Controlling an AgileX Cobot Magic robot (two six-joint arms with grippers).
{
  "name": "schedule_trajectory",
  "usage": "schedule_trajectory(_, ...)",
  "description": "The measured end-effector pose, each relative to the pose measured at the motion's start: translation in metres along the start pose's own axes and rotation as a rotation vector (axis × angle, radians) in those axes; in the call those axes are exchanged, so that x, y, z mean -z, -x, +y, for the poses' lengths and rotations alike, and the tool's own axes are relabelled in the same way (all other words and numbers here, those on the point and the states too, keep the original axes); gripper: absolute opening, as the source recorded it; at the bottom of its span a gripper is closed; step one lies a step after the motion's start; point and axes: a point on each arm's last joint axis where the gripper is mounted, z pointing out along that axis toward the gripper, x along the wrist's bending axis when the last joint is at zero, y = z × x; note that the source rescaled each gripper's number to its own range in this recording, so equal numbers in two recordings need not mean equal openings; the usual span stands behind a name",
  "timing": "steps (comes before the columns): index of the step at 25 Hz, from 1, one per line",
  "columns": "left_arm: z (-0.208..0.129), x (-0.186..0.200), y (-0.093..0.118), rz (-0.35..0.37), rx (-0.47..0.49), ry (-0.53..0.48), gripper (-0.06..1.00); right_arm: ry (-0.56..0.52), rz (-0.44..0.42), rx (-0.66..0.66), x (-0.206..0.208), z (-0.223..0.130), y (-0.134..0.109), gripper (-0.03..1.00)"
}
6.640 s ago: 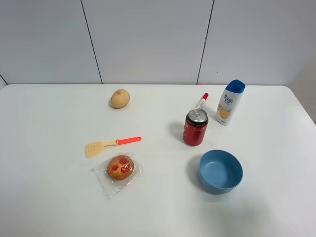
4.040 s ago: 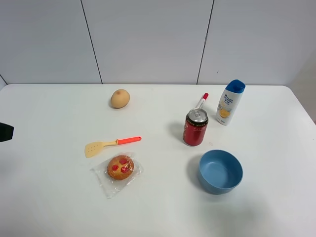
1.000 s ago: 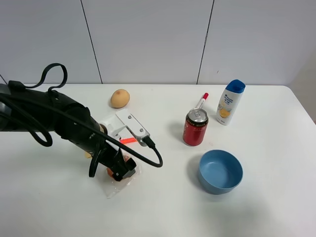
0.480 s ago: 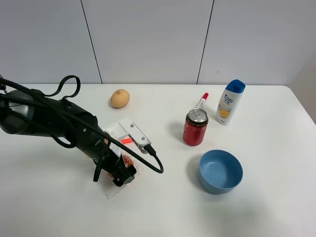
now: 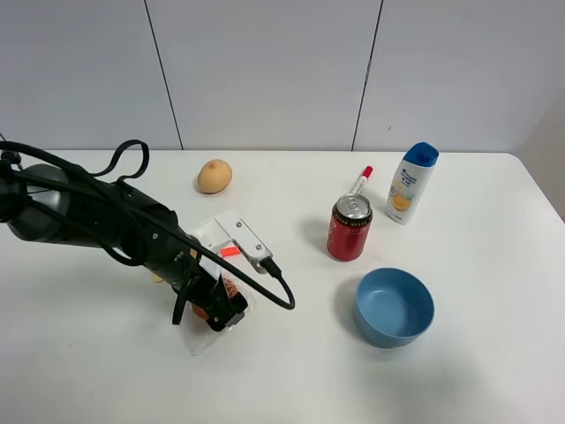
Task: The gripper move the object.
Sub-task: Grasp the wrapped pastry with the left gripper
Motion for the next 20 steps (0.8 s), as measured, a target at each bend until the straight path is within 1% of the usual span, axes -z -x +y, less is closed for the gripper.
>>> schedule_trajectory(3,-0.0018,-0.0043,0.0002,-0.002,0.0,-0.015,1.0,0.0,0.0,0.0,0.0,0.0,0.0,1.0)
schedule_trajectory(13,-0.0019,-0.0044,0.0007,-0.008,0.018,-0.016,1.0,0.0,0.0,0.0,0.0,0.0,0.0,1.0)
schedule_trajectory(20,-0.0055,-0.0042,0.0018,-0.019,0.044,-0.056,1.0,0.0,0.0,0.0,0.0,0.0,0.0,1.0)
